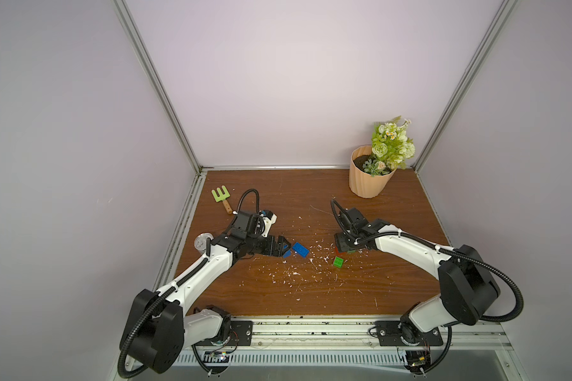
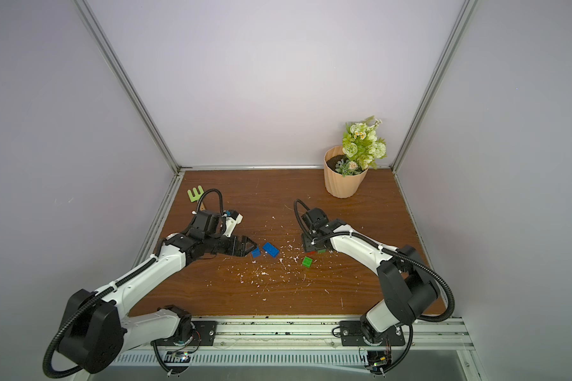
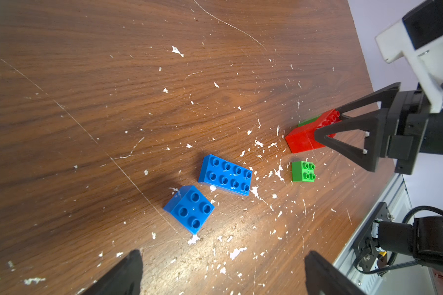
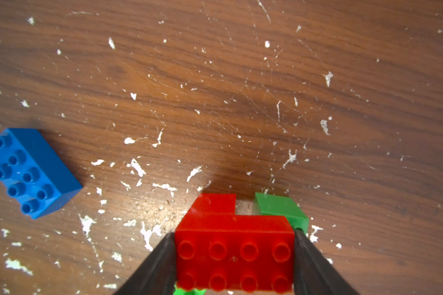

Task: Assemble a giraffe with lego
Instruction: Assemble the lego brick with the lego brick.

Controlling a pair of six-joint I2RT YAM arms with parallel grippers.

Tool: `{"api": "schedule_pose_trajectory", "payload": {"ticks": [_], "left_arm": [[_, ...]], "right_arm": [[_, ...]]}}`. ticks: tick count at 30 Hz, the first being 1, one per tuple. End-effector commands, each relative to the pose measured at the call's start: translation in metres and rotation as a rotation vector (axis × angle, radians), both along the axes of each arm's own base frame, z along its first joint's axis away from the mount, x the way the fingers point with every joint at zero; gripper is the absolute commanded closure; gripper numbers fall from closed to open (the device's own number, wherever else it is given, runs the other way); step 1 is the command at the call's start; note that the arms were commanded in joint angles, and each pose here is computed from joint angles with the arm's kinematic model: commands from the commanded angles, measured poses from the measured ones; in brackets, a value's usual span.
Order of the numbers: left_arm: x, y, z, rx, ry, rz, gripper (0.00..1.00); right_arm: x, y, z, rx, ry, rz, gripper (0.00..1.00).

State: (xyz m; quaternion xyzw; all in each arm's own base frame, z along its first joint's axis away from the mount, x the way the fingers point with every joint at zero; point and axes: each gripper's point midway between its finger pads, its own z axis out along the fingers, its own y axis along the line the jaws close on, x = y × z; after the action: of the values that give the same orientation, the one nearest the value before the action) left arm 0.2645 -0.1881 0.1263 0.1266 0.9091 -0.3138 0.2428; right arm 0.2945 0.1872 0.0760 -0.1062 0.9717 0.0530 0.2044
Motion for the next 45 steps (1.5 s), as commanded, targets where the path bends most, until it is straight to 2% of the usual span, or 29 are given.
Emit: {"api": "schedule_pose_trajectory", "payload": {"ticks": [1,15,19,22,26,31,38,45], "left_arm": [[-0.006,-0.001,-0.003,0.011,0.020,-0.013,0.01],[-0.005,-0.001,-0.004,0.012,0.021,-0.011,0.00],[-0.006,-0.001,-0.003,0.011,0.018,-0.009,0.00],[-0.006,-0.001,-0.001,0.010,0.013,-0.009,0.00],[-0.006,-0.001,-0.002,0.008,0.017,-0.012,0.00],[-0.006,-0.001,0.001,0.005,0.008,-0.012,0.01],[-0.006,-0.002,0.002,0.003,0.006,-0.013,0.00],[-0.006,-0.002,0.001,0.002,0.009,-0.015,0.00]], "right_arm": [[-0.002,0.000,0.004,0.013,-0.003,0.016,0.37],[-0.013,-0.012,-0.012,-0.018,0.078,-0.089,0.40],[-0.014,-0.018,-0.012,-0.030,0.079,-0.141,0.44],[-0.015,-0.020,-0.012,-0.036,0.087,-0.151,0.41],[-0.018,-0.020,-0.020,-0.057,0.119,-0.140,0.40],[-0.017,-0.005,-0.012,-0.004,0.105,-0.124,0.40],[-0.020,0.009,-0.017,0.001,0.125,-0.069,0.40],[-0.022,0.007,-0.023,-0.036,0.134,-0.069,0.40]]}}
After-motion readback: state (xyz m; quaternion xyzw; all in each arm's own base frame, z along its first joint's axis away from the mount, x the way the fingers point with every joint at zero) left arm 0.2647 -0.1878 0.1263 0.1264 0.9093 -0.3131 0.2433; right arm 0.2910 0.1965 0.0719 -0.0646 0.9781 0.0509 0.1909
